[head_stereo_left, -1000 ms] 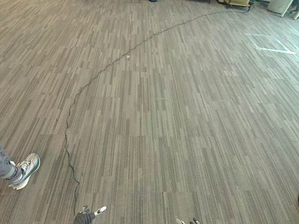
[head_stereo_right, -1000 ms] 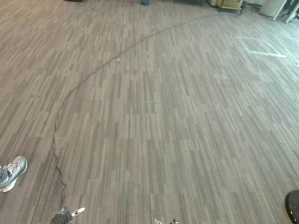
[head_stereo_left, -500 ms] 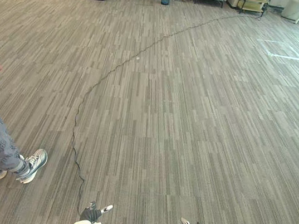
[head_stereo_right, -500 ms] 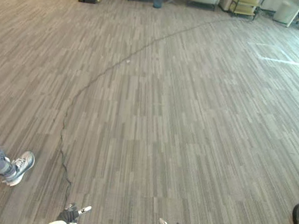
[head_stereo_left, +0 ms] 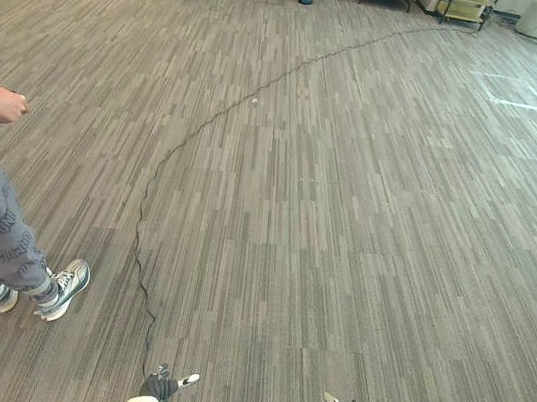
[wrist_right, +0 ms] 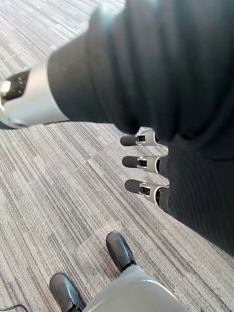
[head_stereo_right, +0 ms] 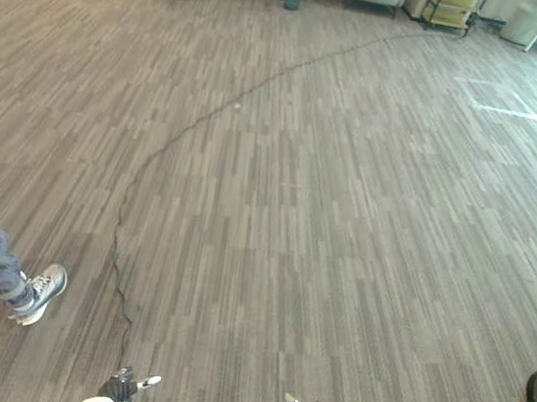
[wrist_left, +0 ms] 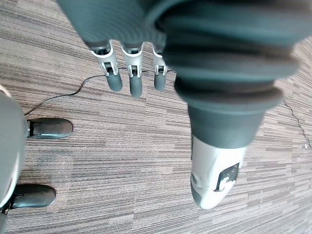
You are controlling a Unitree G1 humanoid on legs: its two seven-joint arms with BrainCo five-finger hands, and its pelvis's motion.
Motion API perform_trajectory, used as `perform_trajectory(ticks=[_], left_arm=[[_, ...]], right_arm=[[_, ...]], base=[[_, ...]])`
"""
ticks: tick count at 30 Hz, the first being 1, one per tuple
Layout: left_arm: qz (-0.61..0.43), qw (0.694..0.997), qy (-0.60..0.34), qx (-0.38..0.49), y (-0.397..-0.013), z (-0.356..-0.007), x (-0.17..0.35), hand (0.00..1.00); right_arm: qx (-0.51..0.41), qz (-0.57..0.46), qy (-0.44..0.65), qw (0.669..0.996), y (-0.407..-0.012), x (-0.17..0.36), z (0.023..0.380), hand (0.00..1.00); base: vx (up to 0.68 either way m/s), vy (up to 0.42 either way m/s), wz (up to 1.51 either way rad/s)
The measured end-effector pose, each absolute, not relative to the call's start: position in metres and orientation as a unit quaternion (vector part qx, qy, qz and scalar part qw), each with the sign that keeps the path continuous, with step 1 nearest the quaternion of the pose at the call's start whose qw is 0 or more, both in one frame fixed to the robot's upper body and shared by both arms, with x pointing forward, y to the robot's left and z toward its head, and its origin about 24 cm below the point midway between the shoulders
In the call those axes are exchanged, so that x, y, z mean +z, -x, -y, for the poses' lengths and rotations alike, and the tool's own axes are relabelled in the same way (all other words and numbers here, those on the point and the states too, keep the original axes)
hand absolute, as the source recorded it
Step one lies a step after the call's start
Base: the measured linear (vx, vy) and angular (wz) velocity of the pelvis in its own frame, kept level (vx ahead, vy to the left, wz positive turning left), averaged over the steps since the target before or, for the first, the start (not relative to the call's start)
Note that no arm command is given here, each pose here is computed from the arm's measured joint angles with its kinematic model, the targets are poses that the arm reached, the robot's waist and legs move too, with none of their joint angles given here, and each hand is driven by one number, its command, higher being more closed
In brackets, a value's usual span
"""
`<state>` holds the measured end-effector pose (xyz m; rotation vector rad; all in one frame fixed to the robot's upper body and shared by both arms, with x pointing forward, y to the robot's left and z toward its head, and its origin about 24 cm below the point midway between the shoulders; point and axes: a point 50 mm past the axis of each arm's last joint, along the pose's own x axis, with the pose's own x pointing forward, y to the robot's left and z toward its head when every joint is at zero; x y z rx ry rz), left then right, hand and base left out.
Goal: Pick up cushions and gather them together orderly.
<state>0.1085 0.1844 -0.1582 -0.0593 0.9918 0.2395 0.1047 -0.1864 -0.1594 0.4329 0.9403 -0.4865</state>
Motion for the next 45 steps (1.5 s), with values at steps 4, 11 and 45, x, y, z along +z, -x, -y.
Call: perform_trajectory(ticks=[4,11,45], left_arm=[[-0.47,0.874,0.031,0.115,-0.112,-0.183,-0.157,0.0],[-0.437,0.888,0.047,0.136,-0.123,-0.188,-0.15,0.0],[-0.441,0.884,0.097,0.125,-0.132,-0.159,-0.152,0.0]], right_arm=[[-0.226,-0.436,-0.204,0.847,-0.111,-0.157,0.187,0.0],[-0.222,-0.414,-0.205,0.859,-0.118,-0.153,0.186,0.0],[-0.199,-0.358,-0.187,0.893,-0.142,-0.137,0.203,0.0]], base=[[0.0,-0.007,0.01],[-0.02,-0.056,0.12],[0.48,0.076,0.0]])
